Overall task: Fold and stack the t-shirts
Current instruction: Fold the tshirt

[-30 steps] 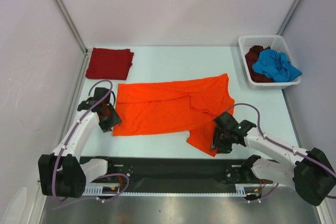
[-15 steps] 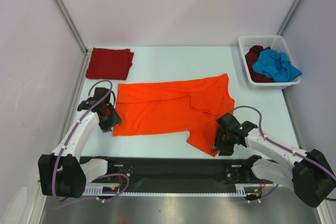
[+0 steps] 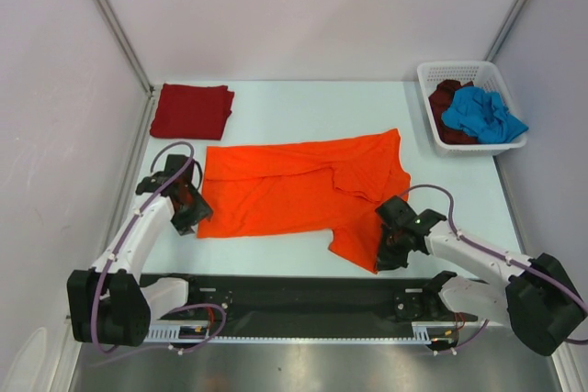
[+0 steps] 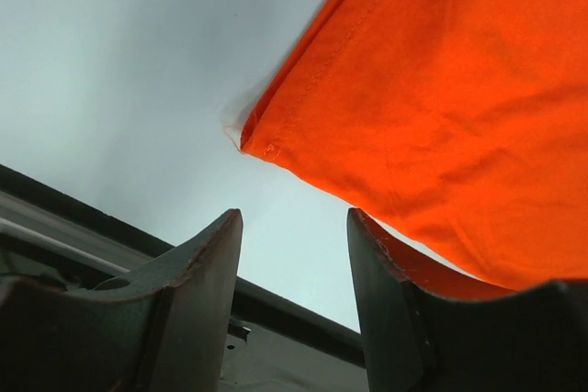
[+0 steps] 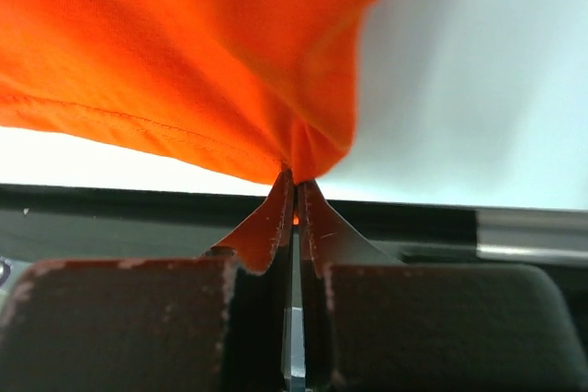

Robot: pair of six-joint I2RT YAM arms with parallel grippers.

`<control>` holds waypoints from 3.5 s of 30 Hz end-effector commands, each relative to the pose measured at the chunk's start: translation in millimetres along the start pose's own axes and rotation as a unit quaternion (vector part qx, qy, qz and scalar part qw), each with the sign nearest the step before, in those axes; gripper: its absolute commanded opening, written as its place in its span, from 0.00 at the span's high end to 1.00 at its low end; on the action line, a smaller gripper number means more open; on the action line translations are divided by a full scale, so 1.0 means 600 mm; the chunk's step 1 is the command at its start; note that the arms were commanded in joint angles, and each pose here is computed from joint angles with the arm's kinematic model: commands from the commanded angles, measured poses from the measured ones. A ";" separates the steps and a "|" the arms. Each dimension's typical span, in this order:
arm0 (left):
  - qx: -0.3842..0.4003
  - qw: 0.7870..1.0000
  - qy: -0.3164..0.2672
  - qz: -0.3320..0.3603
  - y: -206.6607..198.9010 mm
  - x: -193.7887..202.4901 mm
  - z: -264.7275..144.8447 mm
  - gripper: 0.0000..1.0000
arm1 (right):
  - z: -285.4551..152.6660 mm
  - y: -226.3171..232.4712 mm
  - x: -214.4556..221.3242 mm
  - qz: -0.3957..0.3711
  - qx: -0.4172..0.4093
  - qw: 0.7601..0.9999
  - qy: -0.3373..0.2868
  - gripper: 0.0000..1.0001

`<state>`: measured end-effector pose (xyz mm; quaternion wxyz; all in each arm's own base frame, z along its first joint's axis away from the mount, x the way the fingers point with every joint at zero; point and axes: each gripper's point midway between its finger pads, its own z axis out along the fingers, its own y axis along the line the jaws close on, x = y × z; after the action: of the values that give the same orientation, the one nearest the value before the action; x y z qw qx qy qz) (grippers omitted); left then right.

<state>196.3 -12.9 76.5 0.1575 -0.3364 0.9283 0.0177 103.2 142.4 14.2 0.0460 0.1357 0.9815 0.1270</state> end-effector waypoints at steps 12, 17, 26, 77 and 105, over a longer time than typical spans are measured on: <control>-0.060 0.994 0.040 -0.088 0.037 0.033 0.064 0.45 | -0.043 -0.007 -0.038 -0.014 0.003 0.999 -0.049 1.00; -0.059 0.996 0.009 -0.070 0.032 0.003 0.065 0.47 | -0.039 -0.004 -0.038 -0.014 0.000 0.999 -0.046 1.00; -0.066 0.994 0.023 -0.082 0.036 -0.006 0.089 0.61 | -0.044 -0.003 -0.037 -0.020 -0.001 0.999 -0.045 1.00; 0.008 0.999 -0.050 -0.001 -0.065 -0.156 0.062 1.00 | -0.212 0.051 -0.330 -0.038 0.003 0.992 -0.121 1.00; -0.011 0.998 -0.013 0.060 -0.147 -0.226 0.122 1.00 | -0.163 0.081 -0.481 -0.035 -0.017 0.993 -0.115 1.00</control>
<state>358.5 8.5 45.2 0.1472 -0.2927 0.9443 0.0307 358.5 86.4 123.3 0.1322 0.1187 0.9772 0.1164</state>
